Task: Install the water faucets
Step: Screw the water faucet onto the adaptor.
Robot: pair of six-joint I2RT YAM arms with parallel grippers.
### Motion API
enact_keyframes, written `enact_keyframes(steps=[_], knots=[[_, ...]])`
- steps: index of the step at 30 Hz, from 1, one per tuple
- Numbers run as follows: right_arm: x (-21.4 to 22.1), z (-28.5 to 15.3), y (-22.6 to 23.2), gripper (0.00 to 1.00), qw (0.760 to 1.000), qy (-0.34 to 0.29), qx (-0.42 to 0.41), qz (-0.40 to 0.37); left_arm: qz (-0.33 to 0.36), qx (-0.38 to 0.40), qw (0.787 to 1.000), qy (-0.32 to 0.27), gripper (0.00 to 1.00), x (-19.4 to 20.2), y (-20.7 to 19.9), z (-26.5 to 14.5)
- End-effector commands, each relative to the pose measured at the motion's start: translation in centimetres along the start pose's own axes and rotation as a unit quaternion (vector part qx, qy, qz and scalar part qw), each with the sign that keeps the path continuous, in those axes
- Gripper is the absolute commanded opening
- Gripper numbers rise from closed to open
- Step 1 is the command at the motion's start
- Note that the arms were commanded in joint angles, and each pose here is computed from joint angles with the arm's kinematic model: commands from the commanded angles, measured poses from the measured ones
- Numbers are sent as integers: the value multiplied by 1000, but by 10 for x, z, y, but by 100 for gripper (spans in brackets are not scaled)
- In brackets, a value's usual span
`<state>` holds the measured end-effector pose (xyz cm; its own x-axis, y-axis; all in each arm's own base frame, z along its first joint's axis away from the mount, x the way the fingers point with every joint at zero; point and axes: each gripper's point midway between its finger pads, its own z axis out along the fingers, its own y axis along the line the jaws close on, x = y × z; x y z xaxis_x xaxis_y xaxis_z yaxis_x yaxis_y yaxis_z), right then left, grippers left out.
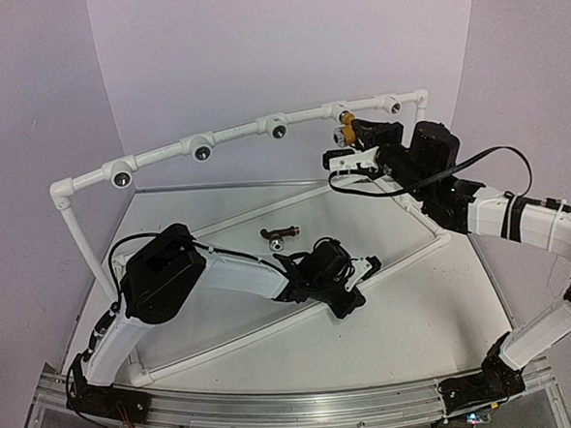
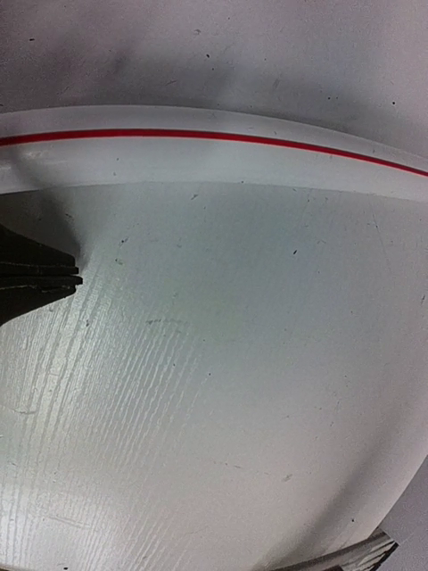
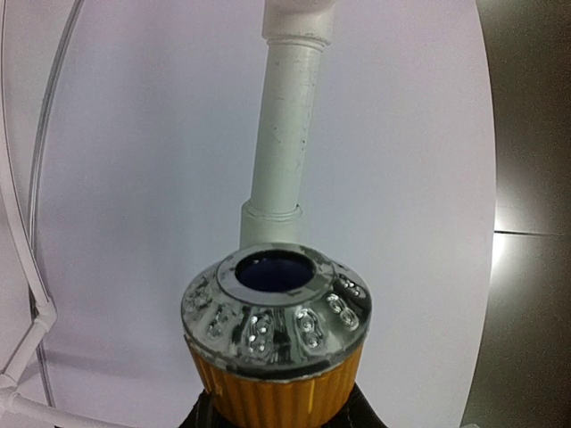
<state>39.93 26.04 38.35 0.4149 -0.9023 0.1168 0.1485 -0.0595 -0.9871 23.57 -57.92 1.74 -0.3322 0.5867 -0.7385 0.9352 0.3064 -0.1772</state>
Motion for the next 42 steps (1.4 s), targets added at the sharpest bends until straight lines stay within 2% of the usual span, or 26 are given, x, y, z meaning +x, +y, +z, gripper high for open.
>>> enact_keyframes(steps=[1, 28, 42], knots=[[10, 6, -39, 0, 997, 18, 51, 59, -19, 0, 990, 141, 0, 95, -1, 9], [18, 12, -33, 0, 973, 39, 61, 221, -10, 8, 989, 144, 0, 97, -10, 16], [16, 24, -28, 0, 946, 35, 66, 315, 13, -5, 988, 154, 0, 100, -15, 16]])
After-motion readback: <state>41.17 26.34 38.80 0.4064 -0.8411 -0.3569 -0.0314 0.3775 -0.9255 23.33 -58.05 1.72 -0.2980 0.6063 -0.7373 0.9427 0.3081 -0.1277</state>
